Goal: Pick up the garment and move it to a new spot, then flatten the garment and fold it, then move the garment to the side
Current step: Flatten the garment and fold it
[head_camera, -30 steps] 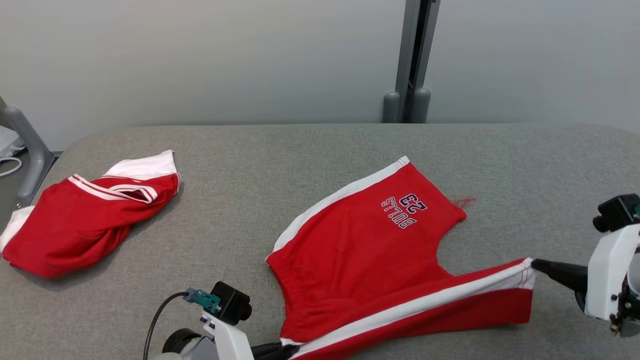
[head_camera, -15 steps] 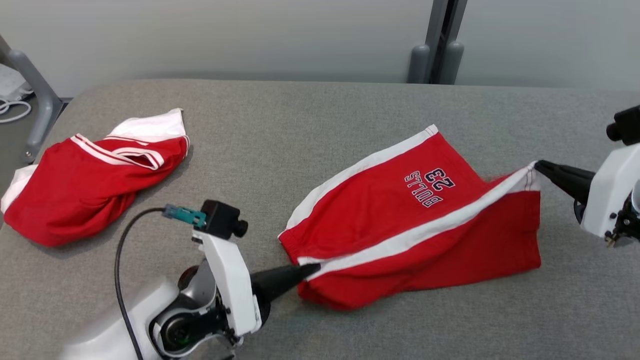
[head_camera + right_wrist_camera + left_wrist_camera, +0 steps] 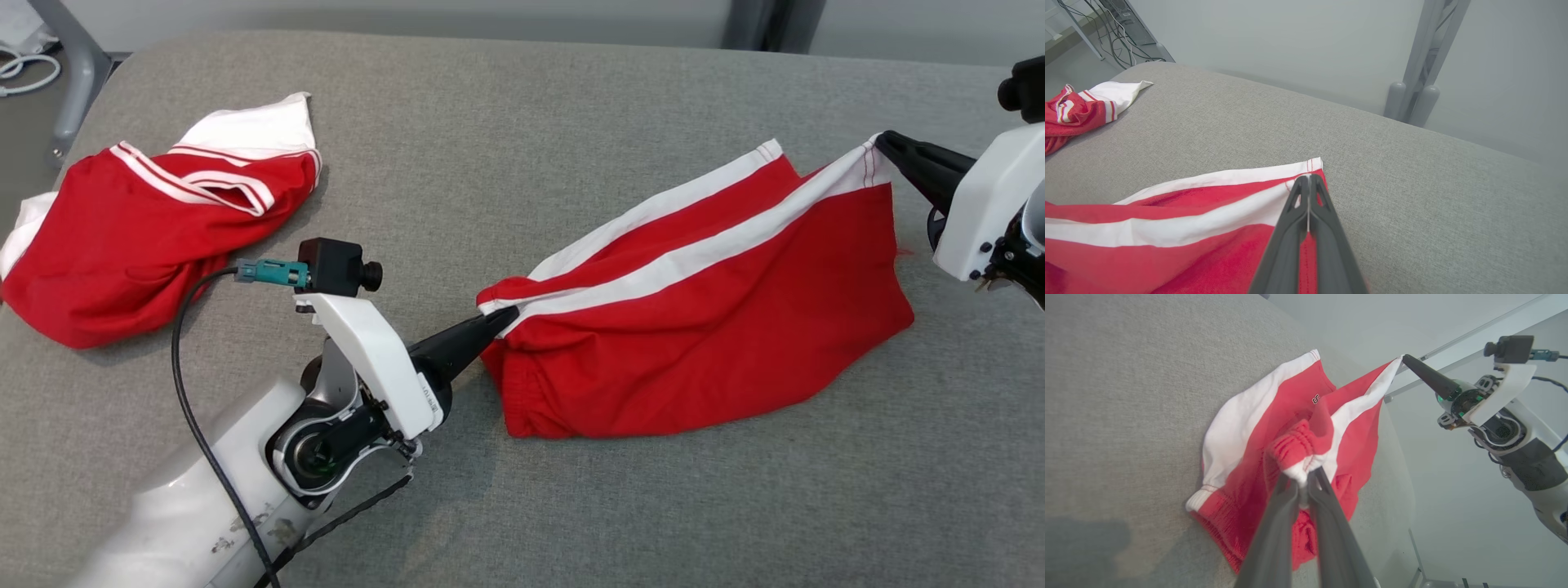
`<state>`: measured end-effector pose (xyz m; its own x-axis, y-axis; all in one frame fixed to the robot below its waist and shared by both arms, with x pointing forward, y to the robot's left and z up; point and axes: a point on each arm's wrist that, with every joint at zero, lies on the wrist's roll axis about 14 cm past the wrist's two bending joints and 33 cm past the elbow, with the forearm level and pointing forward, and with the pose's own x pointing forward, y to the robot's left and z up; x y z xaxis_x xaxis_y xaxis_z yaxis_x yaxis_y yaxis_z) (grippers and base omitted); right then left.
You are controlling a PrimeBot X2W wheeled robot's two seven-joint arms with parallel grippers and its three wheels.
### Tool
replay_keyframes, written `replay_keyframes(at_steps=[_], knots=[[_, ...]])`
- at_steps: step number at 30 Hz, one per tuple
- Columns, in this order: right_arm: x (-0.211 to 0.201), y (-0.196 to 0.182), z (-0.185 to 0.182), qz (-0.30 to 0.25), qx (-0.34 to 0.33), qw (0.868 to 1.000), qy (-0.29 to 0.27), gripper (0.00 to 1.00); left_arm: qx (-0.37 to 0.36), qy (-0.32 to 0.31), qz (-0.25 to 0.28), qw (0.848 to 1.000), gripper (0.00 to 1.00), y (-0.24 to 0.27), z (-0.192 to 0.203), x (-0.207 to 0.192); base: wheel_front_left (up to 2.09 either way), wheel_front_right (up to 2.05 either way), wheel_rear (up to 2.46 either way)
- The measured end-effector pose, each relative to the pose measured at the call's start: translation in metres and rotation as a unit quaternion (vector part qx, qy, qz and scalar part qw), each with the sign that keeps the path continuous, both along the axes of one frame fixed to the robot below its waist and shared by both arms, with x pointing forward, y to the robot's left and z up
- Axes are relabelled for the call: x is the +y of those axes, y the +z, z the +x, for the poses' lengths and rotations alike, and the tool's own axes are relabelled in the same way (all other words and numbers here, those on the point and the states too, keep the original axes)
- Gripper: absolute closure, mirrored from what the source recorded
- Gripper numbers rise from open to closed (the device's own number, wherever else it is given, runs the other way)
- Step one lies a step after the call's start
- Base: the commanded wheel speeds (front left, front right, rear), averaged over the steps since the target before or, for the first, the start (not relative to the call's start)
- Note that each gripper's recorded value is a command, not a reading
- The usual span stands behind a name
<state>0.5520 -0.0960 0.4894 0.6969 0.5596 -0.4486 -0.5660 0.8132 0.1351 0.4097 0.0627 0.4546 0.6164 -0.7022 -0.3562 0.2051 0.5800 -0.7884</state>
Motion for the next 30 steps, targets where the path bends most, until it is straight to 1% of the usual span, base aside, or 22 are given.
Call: replay_keyframes(at_steps=[6,13,19,23,25,30], knots=[[0.016,-0.016,0.018,0.002,0.000,1.000,0.009,1.00,-0.001,0.047,-0.016,0.999,1.00,-0.005,0.015,0.004,0.00,0.00,0.00],[0.030,-0.036,0.031,-0.010,-0.001,1.000,0.019,1.00,0.006,0.090,-0.013,0.996,1.00,-0.018,0.020,0.016,0.00,0.00,0.00],[0.032,-0.049,0.037,-0.020,0.009,1.000,0.015,1.00,0.009,0.116,-0.010,0.993,1.00,-0.025,0.022,0.022,0.00,0.00,0.00],[0.033,-0.050,0.043,-0.021,0.001,1.000,0.011,1.00,0.007,0.132,-0.012,0.991,1.00,-0.027,0.023,0.025,0.00,0.00,0.00],[0.038,-0.050,0.046,-0.013,-0.010,1.000,0.013,1.00,0.008,0.138,-0.014,0.990,1.00,-0.028,0.023,0.025,0.00,0.00,0.00],[0.043,-0.059,0.048,-0.019,-0.012,1.000,0.021,1.00,0.007,0.150,-0.018,0.988,1.00,-0.030,0.026,0.025,0.00,0.00,0.00]])
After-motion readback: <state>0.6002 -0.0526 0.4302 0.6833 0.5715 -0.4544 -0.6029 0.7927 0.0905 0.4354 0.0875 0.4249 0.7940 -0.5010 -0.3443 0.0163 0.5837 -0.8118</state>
